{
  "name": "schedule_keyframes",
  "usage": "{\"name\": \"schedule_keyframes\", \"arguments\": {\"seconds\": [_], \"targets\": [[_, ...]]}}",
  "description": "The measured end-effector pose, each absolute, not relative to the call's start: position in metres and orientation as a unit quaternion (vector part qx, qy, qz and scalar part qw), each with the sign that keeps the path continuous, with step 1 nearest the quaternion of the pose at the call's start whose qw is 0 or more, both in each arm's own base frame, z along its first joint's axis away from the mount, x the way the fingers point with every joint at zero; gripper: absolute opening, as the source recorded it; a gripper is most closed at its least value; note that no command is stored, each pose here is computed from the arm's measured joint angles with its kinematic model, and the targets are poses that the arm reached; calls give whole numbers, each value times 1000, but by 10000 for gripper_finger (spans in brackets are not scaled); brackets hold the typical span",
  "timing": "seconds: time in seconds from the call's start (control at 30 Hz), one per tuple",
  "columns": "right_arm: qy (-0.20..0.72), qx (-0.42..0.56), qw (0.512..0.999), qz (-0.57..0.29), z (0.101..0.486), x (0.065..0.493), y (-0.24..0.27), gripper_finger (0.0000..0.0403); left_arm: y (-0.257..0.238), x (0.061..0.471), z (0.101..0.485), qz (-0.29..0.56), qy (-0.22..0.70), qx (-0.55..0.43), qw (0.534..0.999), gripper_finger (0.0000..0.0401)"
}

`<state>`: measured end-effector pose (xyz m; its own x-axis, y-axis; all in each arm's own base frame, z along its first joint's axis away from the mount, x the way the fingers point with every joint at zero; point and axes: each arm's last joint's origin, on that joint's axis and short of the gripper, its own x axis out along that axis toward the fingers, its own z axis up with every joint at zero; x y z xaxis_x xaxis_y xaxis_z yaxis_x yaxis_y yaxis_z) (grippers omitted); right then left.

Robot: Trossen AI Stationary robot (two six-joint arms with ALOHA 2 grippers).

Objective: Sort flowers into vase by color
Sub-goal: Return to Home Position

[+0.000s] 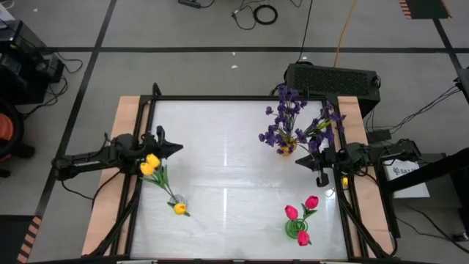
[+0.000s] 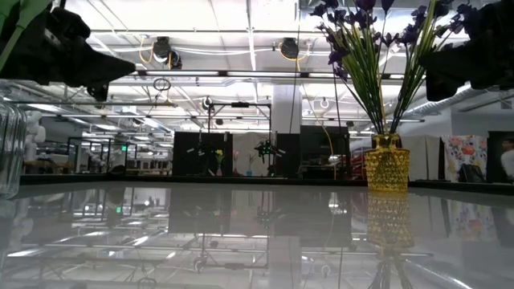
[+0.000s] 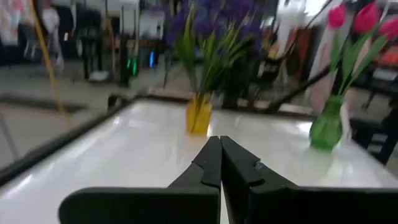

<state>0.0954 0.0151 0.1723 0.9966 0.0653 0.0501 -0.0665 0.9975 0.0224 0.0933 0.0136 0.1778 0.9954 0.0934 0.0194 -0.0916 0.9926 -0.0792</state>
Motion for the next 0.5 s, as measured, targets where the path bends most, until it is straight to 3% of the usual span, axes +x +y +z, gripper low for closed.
{"name": "schedule_keyframes", "arguments": {"seconds": [0.27, 0.5], "targets": [[-25, 11, 999, 33, 172, 95, 15, 0, 14, 96, 169, 60, -23, -34, 997, 1], [-25, 11, 999, 33, 172, 95, 15, 0, 7, 97, 167, 23, -12, -35, 999, 0]]}}
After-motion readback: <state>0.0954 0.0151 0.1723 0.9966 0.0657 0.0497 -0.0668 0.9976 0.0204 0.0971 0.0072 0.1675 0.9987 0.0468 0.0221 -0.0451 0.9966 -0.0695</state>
